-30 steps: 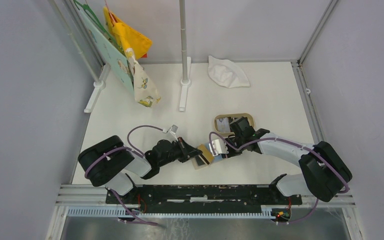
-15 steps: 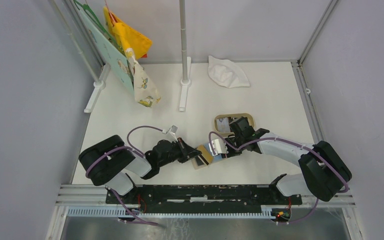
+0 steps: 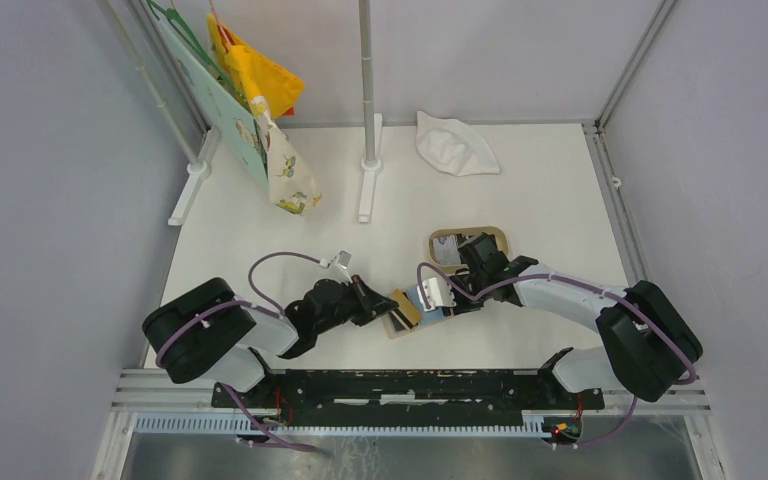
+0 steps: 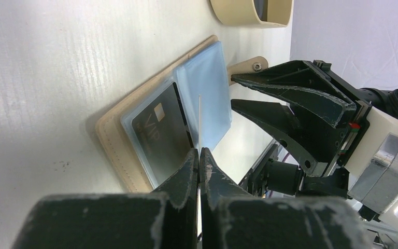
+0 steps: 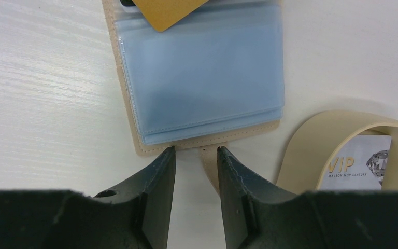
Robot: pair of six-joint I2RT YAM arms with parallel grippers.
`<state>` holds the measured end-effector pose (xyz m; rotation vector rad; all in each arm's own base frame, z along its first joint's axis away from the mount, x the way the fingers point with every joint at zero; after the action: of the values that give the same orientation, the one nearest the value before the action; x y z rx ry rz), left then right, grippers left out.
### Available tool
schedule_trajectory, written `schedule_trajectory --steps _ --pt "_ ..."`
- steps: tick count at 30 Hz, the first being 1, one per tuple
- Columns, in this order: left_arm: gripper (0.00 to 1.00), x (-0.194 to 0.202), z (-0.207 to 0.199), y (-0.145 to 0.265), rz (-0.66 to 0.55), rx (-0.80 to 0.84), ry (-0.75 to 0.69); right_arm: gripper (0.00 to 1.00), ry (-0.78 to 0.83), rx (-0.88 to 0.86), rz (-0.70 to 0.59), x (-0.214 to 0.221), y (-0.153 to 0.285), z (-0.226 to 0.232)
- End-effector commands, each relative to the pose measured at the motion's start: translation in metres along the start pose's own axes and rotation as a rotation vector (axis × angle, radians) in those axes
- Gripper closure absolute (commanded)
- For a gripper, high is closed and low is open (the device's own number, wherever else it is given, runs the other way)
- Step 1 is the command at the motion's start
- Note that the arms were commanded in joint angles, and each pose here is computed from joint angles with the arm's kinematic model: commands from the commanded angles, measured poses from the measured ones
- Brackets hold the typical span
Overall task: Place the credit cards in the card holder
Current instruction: Insert the credit card into the card holder.
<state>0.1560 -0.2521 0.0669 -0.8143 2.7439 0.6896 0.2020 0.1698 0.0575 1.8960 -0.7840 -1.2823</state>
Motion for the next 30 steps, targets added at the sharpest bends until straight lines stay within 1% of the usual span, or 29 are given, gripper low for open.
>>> schedule_trajectory --steps 1,19,26,30 --pt "0.98 -0.009 -0.005 -0.003 -0.036 0.002 -0.049 0.58 -0.047 -0.073 0.053 0.01 -0.004 0.016" --pt "0.98 0.0 -0.001 -0.016 0.015 0.031 -0.012 0.59 -0.044 -0.086 0.057 0.009 -0.006 0.018" --pt "0.98 0.004 0.006 -0.022 0.046 0.004 0.011 0.59 -0.041 -0.085 0.057 0.009 -0.005 0.018" --pt "0.98 0.006 0.014 -0.026 0.068 -0.047 0.031 0.59 -0.041 -0.086 0.057 0.009 -0.005 0.018"
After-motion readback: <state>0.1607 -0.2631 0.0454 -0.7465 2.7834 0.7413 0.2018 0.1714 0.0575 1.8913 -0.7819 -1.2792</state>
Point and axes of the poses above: each gripper's point midway between its finger pads, its own y axis back along the fingers, its own z axis along the line the jaws close on, x = y × z, the point moved 5 cm from there along y, back along the fingers
